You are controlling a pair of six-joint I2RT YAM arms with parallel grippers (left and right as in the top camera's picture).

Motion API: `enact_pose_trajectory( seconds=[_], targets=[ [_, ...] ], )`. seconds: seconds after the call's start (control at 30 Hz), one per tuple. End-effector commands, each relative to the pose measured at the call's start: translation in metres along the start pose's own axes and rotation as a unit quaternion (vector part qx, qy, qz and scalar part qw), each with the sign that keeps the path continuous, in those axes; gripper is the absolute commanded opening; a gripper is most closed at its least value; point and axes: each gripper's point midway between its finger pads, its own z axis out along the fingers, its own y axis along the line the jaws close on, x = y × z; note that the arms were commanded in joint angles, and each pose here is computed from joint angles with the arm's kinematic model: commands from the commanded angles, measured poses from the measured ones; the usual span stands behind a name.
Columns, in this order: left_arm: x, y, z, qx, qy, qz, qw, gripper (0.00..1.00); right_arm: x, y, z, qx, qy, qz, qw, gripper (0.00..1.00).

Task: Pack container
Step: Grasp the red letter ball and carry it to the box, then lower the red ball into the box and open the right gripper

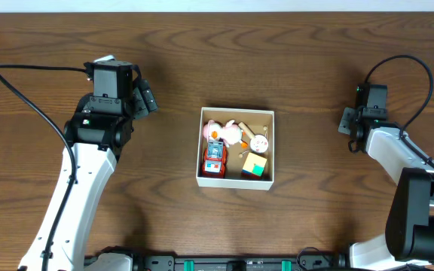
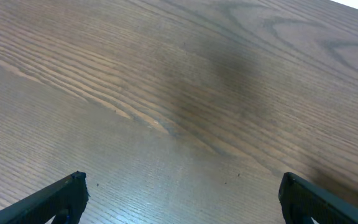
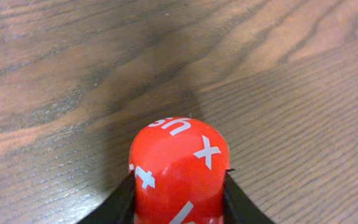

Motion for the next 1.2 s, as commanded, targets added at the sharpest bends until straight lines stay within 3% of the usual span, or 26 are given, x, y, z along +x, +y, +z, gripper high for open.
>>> enact_pose_trajectory(
  seconds=[0.0,0.23,0.53,0.87,1.17],
  targets=[
    [-0.014,0.001,-0.009,0.001,-0.020,-0.013,1.000,0.98,-0.002,-0.005,0.001,0.007,0.002,0.005,1.000,0.24],
    [-0.014,0.001,-0.009,0.001,-0.020,-0.013,1.000,0.98,-0.025,0.009,-0.034,-0.016,-0.046,-0.002,0.999,0.21],
    [-0.014,0.001,-0.009,0.001,-0.020,-0.013,1.000,0.98,-0.056,0.093,-0.160,-0.175,-0.180,-0.081,0.965,0.21],
    [-0.014,0.001,-0.009,0.001,-0.020,-0.013,1.000,0.98,-0.008,0.184,-0.240,-0.298,-0.211,-0.186,0.912,0.27],
    [-0.014,0.001,-0.009,0.001,-0.020,-0.013,1.000,0.98,0.027,0.218,-0.229,-0.312,-0.175,-0.235,0.904,0.29]
  ],
)
